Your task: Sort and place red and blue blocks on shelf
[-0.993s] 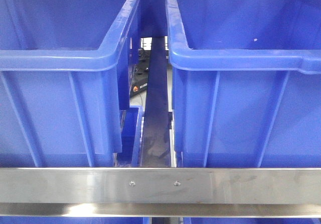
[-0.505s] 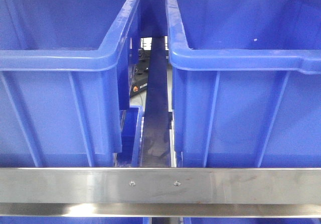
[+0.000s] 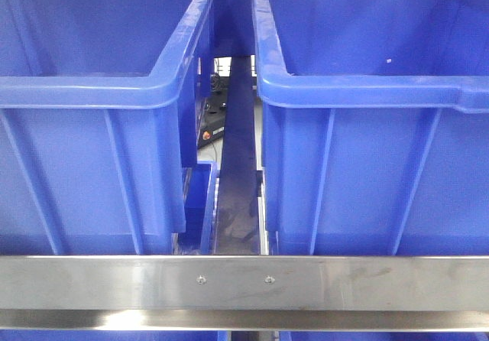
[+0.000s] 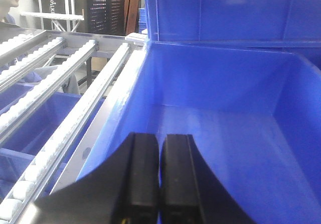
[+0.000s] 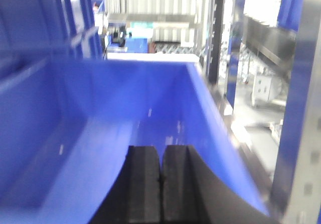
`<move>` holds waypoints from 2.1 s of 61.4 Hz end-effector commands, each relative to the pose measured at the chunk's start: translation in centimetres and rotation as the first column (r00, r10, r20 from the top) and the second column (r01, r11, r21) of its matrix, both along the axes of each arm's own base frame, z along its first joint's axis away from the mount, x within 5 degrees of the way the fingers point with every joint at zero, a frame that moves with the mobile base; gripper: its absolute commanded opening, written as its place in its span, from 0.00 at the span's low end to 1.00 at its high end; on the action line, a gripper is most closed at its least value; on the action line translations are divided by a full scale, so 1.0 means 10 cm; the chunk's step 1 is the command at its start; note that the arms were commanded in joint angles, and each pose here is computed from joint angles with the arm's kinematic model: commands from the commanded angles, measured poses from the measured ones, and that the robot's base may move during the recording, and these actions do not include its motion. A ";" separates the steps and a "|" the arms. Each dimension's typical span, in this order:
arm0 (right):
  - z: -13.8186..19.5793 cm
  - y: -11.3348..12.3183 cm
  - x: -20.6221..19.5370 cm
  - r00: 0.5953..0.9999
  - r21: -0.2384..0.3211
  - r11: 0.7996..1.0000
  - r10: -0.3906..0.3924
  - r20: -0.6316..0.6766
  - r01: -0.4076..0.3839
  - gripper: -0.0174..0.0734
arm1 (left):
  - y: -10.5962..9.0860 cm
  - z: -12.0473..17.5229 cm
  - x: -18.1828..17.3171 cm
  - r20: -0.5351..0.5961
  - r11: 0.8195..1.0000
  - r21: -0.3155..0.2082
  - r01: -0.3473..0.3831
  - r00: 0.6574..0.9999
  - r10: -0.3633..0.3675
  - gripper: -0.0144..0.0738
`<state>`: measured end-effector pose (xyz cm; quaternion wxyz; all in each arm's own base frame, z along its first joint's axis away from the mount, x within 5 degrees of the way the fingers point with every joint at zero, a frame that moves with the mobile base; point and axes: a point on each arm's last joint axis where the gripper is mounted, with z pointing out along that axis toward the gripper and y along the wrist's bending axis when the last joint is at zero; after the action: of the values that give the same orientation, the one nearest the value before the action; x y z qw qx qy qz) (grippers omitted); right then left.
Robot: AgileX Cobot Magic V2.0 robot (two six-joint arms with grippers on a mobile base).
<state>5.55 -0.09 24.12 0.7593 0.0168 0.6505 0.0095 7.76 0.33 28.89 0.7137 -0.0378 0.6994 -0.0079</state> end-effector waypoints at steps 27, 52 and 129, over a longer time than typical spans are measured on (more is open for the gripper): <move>-0.28 0.00 -0.02 1.000 -0.010 1.000 -0.006 -0.029 0.006 0.22 | 0.00 0.16 -0.01 0.105 1.000 -0.006 -0.002 0.994 0.003 0.30; -0.21 -0.01 -0.03 0.999 -0.010 1.000 -0.015 0.041 0.015 0.22 | 0.00 0.16 -0.01 0.105 1.000 -0.006 -0.002 0.994 0.003 0.30; -0.19 -0.01 -0.03 0.998 -0.010 1.000 -0.018 0.064 0.019 0.22 | 0.00 0.16 -0.01 0.105 1.000 -0.006 -0.002 0.994 0.003 0.30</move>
<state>5.67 -0.07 20.42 0.7343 0.0161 0.6786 0.0092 7.77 0.33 28.82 0.7129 -0.0380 0.7002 -0.0081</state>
